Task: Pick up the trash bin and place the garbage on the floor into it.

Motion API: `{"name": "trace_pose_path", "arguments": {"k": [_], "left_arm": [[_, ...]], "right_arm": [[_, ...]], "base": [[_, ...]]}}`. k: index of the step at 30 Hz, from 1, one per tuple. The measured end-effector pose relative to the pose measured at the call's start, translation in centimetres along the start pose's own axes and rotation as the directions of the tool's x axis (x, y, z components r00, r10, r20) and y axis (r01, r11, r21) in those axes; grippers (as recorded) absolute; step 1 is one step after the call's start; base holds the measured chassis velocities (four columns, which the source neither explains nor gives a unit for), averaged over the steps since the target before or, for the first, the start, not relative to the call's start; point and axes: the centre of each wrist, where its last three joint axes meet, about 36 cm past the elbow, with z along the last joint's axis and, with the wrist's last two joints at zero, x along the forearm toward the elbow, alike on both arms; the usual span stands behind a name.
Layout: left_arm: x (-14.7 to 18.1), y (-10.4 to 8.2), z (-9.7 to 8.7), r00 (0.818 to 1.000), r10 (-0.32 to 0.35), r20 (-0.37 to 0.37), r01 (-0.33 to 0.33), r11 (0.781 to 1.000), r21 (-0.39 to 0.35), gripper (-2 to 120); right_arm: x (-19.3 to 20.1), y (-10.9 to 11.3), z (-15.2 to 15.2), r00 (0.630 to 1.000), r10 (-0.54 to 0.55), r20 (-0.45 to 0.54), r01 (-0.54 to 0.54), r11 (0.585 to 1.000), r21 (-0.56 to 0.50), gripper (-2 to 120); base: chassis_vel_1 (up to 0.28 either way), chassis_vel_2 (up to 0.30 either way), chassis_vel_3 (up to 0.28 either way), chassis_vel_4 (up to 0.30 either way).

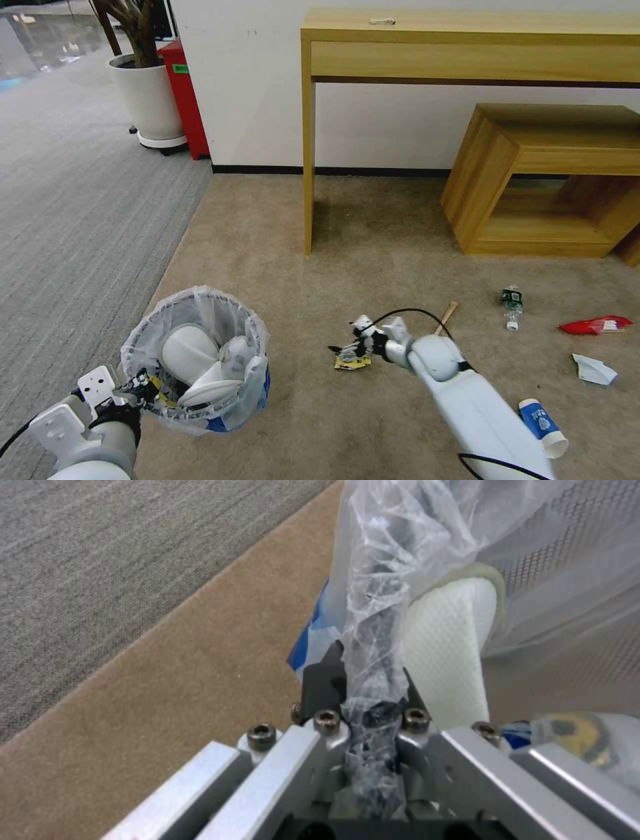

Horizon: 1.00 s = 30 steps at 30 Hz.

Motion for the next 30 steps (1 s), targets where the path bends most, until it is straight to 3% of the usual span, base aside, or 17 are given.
{"name": "trace_pose_path", "arguments": {"k": [6, 18, 28, 30], "left_arm": [[0.0, 0.0, -0.1, 1.000, 0.000, 0.006, 0.000, 1.000, -0.001, 1], [-0.1, -0.3, -0.3, 1.000, 0.014, 0.017, -0.014, 1.000, 0.006, 1], [-0.2, -0.2, -0.4, 1.000, 0.012, 0.020, -0.012, 1.000, 0.003, 1], [-0.2, -0.1, -0.4, 1.000, 0.010, 0.020, -0.010, 1.000, 0.002, 1]], "right_arm": [[-2.5, -0.7, 0.7, 0.997, 0.017, -0.070, -0.015, 0.999, 0.039, 100], [-2.5, -2.0, 2.8, 0.977, 0.063, -0.204, -0.041, 0.993, 0.112, 100], [-3.9, -1.7, 3.7, 0.973, 0.072, -0.218, -0.048, 0.992, 0.114, 100], [-4.5, -1.6, 3.7, 0.975, 0.068, -0.213, -0.047, 0.994, 0.100, 92]], "base": [[0.000, 0.000, 0.000, 0.000], [0.000, 0.000, 0.000, 0.000], [0.000, 0.000, 0.000, 0.000], [0.000, 0.000, 0.000, 0.000]]}}
